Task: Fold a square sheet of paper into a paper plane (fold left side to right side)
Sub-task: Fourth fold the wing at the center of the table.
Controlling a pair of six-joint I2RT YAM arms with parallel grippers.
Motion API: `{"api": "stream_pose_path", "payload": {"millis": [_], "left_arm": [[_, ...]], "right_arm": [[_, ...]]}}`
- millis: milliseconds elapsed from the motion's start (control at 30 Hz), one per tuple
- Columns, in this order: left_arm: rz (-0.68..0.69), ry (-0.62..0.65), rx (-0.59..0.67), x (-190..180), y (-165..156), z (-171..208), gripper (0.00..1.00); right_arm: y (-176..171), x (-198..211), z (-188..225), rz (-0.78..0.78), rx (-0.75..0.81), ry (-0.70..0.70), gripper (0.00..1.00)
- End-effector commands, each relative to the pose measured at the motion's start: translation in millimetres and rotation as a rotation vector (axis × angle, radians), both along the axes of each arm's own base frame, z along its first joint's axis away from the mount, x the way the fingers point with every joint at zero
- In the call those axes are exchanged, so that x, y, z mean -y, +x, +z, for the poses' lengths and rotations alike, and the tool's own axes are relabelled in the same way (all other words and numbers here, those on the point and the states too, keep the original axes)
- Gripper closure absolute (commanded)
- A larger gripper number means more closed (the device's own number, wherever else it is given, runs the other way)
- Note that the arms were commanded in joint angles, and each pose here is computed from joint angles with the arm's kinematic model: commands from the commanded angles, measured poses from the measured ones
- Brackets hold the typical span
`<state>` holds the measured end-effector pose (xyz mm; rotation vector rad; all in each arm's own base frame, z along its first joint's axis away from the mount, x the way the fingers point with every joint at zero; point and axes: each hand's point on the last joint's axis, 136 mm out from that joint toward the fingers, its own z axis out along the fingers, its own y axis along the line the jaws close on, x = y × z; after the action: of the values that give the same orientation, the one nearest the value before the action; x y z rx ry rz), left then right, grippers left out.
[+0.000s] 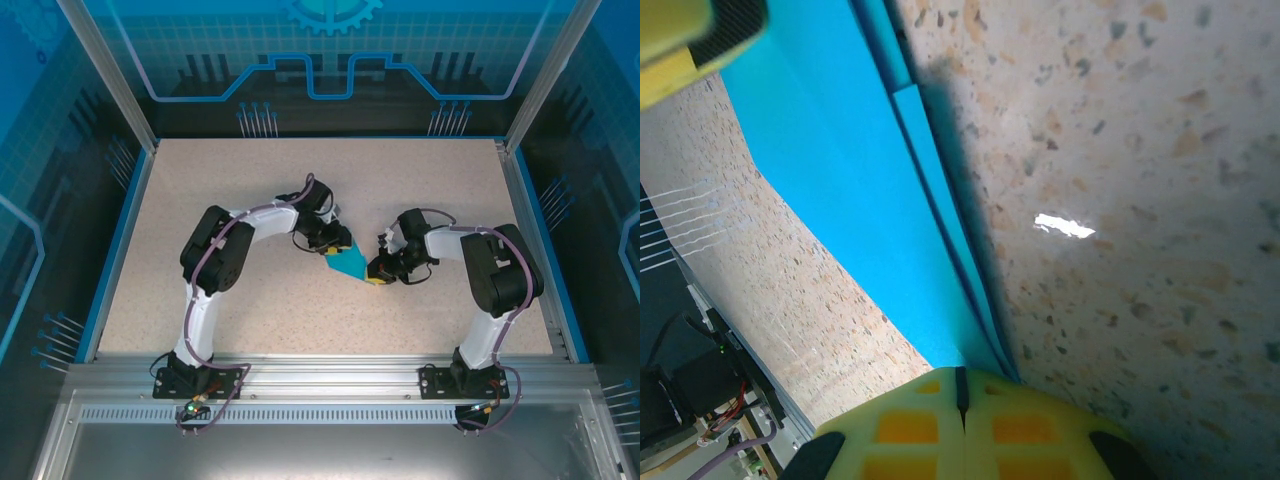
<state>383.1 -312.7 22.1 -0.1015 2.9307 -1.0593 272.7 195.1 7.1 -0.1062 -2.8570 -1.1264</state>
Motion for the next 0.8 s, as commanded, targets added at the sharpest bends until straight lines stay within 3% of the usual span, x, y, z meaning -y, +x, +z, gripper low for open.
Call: {"api": "stream_pose_path", "payload": {"millis": [0, 567, 767], "left_arm": [[0.070, 0.125, -0.002, -45, 20, -28, 0.63], [0.170, 0.167, -0.006, -104, 64, -40, 0.62], [0.180, 0.151, 0.054, -117, 75, -7, 0.62]], "right_arm": [[-38, 38, -44, -0.020, -0.164, -0.220, 0.99], [-40, 37, -43, -0.018, -0.162, -0.217, 0.98], [-39, 35, -42, -0.016, -0.158, -0.206, 0.98]]}}
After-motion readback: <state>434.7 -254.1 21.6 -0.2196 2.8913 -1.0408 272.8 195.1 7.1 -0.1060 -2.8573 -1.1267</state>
